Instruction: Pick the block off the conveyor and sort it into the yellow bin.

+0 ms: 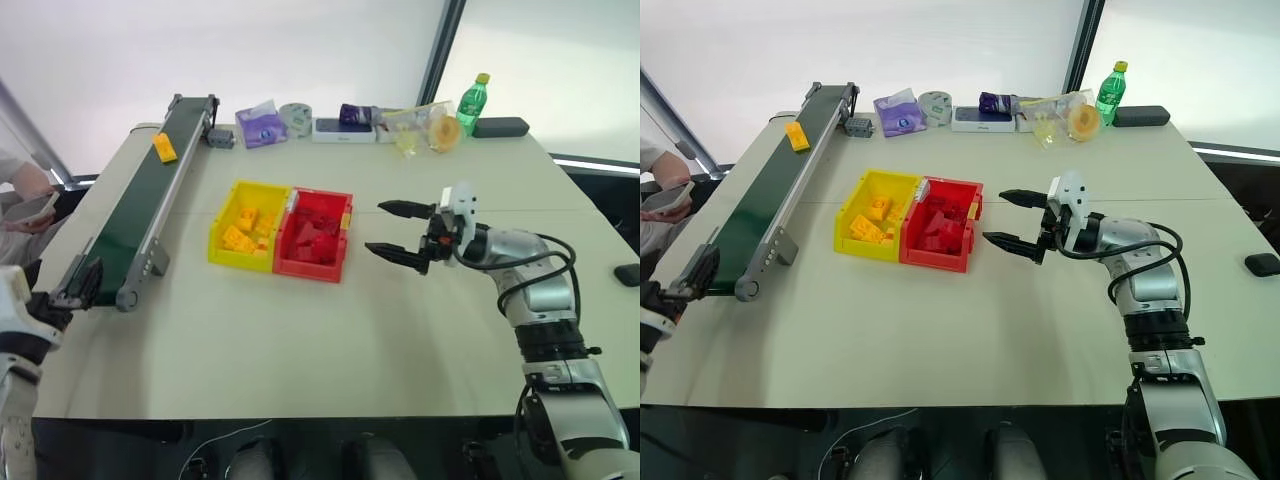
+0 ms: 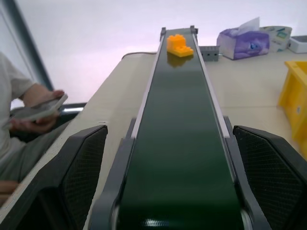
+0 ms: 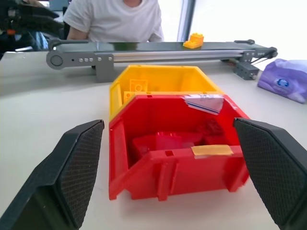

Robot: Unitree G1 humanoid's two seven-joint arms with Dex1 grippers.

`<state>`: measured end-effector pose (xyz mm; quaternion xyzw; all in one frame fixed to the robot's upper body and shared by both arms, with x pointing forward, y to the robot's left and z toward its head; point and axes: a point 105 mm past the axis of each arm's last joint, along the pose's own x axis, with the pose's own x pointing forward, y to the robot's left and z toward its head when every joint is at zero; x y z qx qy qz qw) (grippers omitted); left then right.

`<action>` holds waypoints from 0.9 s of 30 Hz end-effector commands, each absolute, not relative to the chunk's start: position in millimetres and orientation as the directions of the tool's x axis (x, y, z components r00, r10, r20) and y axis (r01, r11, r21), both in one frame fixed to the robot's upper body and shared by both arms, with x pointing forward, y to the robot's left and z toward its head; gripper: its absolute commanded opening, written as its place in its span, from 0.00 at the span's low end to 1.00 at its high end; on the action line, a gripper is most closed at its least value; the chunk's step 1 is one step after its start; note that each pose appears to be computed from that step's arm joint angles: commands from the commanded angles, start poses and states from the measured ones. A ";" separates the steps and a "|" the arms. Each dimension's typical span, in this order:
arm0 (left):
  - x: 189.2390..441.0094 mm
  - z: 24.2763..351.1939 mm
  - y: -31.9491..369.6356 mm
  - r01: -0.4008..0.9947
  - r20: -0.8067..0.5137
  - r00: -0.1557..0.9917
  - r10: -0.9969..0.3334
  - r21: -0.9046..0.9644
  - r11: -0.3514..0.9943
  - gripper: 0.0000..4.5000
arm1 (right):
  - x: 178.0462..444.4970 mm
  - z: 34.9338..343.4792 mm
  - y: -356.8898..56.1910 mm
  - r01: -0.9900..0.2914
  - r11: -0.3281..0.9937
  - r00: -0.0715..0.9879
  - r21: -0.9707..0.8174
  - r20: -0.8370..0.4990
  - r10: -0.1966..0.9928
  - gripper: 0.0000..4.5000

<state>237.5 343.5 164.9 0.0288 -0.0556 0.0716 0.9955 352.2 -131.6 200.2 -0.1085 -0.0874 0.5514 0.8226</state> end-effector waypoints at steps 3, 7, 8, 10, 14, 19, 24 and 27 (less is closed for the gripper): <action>235.7 183.1 333.4 -0.108 0.175 0.980 0.094 0.072 0.992 0.98 | 352.7 216.4 -128.7 -0.875 0.354 0.356 -0.330 0.055 0.933 1.00; 238.3 187.8 332.1 -0.092 0.187 0.979 0.076 0.078 0.993 0.98 | 352.8 215.9 -128.5 -0.876 0.350 0.354 -0.333 0.052 0.934 1.00; 240.4 189.2 330.7 -0.081 0.188 0.980 0.064 0.085 0.993 0.98 | 352.5 216.0 -129.0 -0.875 0.351 0.354 -0.333 0.053 0.934 1.00; 243.2 190.9 328.9 -0.067 0.191 0.980 0.049 0.088 0.994 0.98 | 352.0 216.1 -129.9 -0.874 0.352 0.356 -0.333 0.053 0.933 1.00; 244.6 186.5 325.7 -0.033 0.141 0.990 0.024 0.063 0.997 0.98 | 351.3 216.3 -130.5 -0.873 0.355 0.358 -0.334 0.053 0.932 1.00; 235.4 192.6 325.1 -0.084 0.171 0.983 0.070 0.077 0.993 0.98 | 350.4 216.1 -131.3 -0.873 0.355 0.358 -0.335 0.053 0.932 1.00; 216.3 191.3 321.3 -0.116 0.256 0.960 0.114 -0.008 0.993 0.98 | 350.6 214.9 -129.0 -0.876 0.352 0.354 -0.330 0.057 0.933 1.00; 213.6 181.7 323.5 -0.132 0.230 0.964 0.130 -0.004 0.991 0.98 | 351.3 215.2 -127.5 -0.877 0.348 0.349 -0.331 0.056 0.935 1.00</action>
